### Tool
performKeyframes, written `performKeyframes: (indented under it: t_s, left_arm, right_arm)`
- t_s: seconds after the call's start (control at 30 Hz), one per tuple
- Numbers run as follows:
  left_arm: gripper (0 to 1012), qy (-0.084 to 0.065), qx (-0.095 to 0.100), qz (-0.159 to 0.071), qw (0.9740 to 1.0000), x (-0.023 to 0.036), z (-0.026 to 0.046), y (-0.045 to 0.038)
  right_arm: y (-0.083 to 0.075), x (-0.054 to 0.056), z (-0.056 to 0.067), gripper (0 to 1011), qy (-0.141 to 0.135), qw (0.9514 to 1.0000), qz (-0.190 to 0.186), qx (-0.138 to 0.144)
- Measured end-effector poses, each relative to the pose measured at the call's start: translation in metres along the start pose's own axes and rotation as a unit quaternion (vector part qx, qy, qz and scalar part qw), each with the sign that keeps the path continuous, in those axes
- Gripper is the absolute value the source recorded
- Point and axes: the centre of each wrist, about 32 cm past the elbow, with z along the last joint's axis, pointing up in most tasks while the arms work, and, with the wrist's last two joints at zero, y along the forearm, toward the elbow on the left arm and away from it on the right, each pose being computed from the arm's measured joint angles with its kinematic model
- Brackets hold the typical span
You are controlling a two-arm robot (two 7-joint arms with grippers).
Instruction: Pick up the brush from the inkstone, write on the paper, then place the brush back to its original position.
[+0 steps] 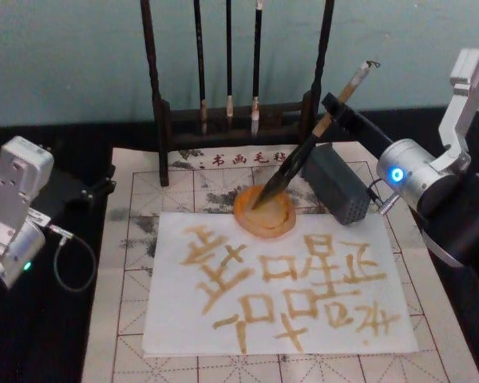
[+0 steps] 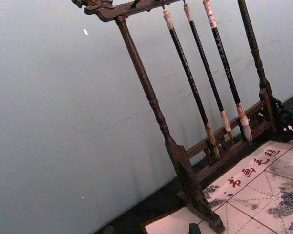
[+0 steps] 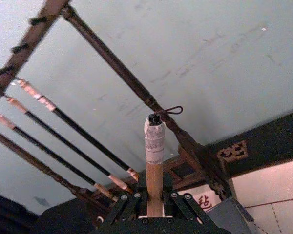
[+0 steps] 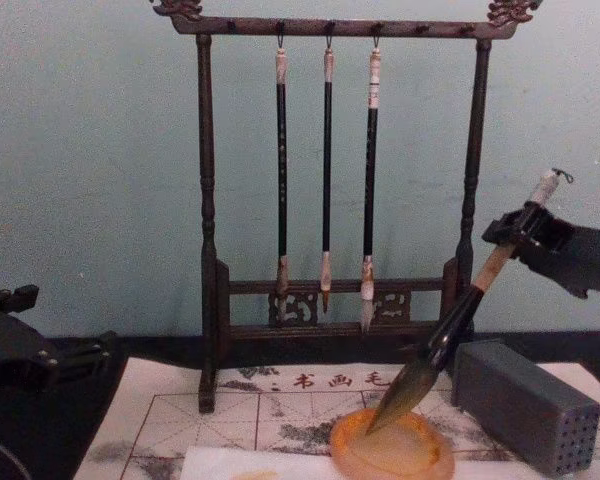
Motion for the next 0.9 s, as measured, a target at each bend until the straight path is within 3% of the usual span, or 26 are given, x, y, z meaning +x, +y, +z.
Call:
performKeyframes:
  t_s: [0.3, 0.9]
  left_arm:
    - [1001, 0.000, 0.000, 0.000, 1.0000, 0.0000, 0.0000, 0.0000]
    - [1001, 0.000, 0.000, 0.000, 1.0000, 0.0000, 0.0000, 0.0000]
  right_arm:
    - [0.009, 0.003, -0.005, 200, 0.022, 0.9993, -0.029, -0.004]
    - [0.009, 0.008, -0.012, 200, 0.045, 0.9975, -0.054, -0.009]
